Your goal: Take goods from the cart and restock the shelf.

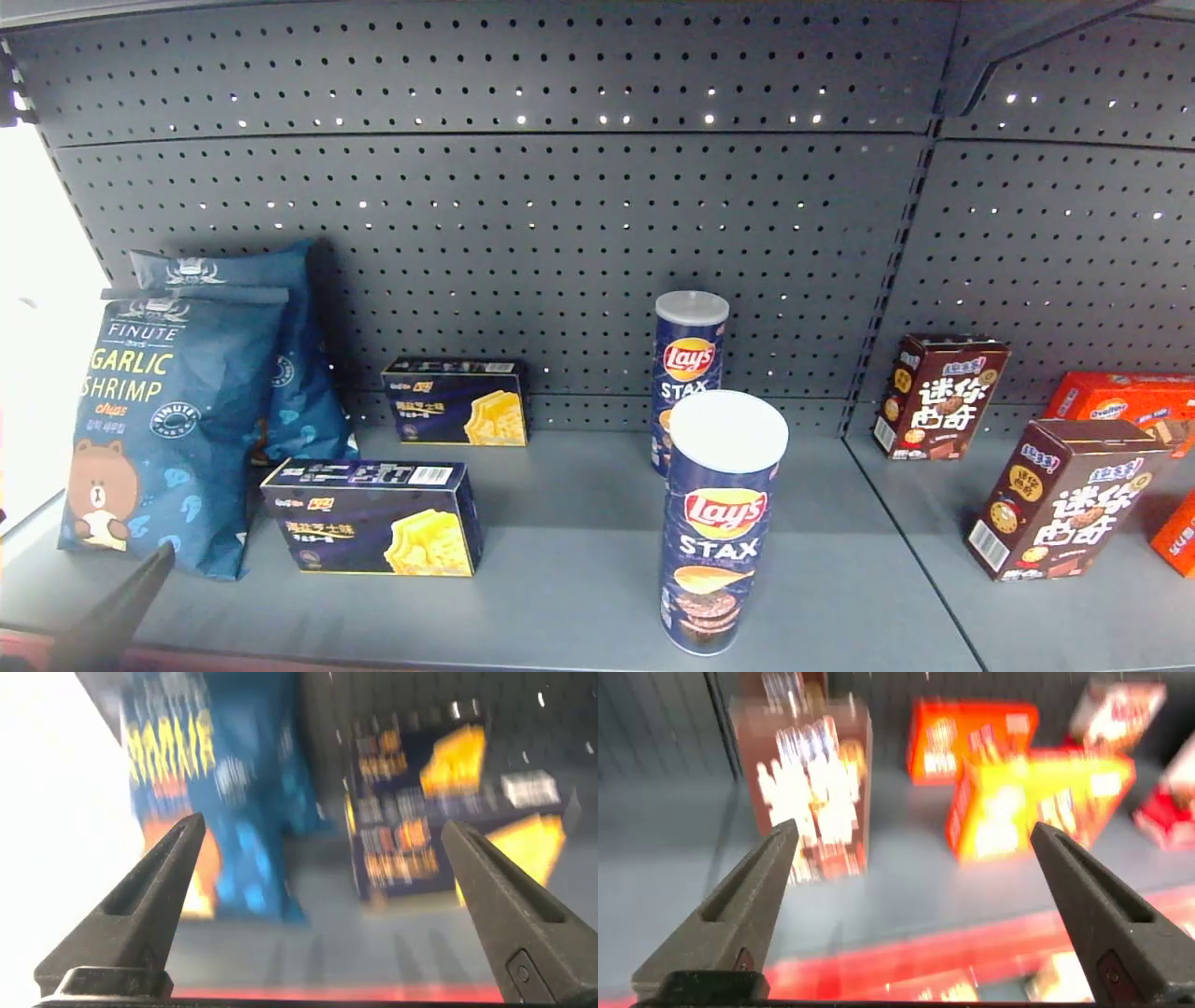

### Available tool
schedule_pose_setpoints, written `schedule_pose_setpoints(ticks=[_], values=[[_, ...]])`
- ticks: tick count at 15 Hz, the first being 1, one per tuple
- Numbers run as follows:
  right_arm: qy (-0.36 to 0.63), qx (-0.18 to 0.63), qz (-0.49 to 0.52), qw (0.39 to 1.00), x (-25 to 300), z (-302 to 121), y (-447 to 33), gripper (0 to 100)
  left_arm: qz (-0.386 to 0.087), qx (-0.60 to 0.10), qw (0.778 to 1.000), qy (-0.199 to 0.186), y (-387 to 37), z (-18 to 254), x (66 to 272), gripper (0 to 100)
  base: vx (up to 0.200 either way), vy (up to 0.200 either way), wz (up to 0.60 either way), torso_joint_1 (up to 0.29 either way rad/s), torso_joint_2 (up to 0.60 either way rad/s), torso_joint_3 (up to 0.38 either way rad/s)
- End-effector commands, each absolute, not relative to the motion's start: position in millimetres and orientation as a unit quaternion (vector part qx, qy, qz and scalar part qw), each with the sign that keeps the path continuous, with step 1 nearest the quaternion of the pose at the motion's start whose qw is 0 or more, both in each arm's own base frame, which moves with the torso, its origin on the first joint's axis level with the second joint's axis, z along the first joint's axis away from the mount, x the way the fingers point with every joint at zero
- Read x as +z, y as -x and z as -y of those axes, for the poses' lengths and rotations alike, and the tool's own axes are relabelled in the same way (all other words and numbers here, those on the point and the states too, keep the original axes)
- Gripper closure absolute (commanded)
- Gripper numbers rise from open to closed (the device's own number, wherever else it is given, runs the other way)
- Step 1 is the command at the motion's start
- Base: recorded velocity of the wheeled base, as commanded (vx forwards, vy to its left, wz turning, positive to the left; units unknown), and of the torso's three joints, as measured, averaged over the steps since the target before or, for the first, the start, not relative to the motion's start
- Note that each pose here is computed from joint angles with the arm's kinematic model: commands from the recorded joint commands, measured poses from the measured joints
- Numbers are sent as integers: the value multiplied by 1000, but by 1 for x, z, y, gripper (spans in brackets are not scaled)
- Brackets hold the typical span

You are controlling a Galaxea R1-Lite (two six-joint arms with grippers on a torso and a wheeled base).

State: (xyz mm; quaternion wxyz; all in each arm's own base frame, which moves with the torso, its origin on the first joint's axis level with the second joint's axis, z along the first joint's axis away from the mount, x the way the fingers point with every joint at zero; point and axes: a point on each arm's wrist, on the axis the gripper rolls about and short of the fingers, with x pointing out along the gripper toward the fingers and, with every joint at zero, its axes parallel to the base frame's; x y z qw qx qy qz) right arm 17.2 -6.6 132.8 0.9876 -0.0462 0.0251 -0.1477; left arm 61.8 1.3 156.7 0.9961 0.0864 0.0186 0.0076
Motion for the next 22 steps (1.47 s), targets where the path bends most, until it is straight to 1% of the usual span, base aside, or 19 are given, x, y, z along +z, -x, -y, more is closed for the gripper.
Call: schedule_pose_setpoints(ticks=[1,2,3,5,7,11,14,16,17,19,20,22], values=[[43,-155,1,987,107,6,12,0,-7,8,998,-65,-21,0,120,0,0,0,0,0,0,0],[42,-158,11,986,100,6,20,0,-26,4,998,-50,-8,0,107,0,0,0,0,0,0,0],[44,-160,16,986,90,7,26,0,-27,-2,998,-48,6,0,93,0,0,0,0,0,0,0],[48,-172,11,984,83,8,26,0,-23,-4,999,-46,24,1,73,0,0,0,0,0,0,0],[48,-171,13,984,83,7,26,0,-15,2,999,-41,23,0,75,0,0,0,0,0,0,0],[47,-170,14,984,83,7,25,0,-12,0,999,-41,23,0,75,0,0,0,0,0,0,0],[26,-122,22,992,82,5,24,0,-12,-1,999,-41,23,0,75,0,0,0,0,0,0,0],[30,-23,28,999,81,1,23,0,-12,-1,999,-41,23,0,75,0,0,0,0,0,0,0],[30,-13,28,999,81,0,23,0,-12,-1,999,-41,23,0,75,0,0,0,0,0,0,0],[11,-32,26,999,81,1,23,0,-13,-1,999,-40,23,0,75,0,0,0,0,0,0,0],[-6,-86,26,996,81,4,23,0,-13,-1,999,-40,23,0,75,0,0,0,0,0,0,0],[-13,-102,27,994,81,5,23,0,-13,-4,999,-37,23,1,75,0,0,0,0,0,0,0]])
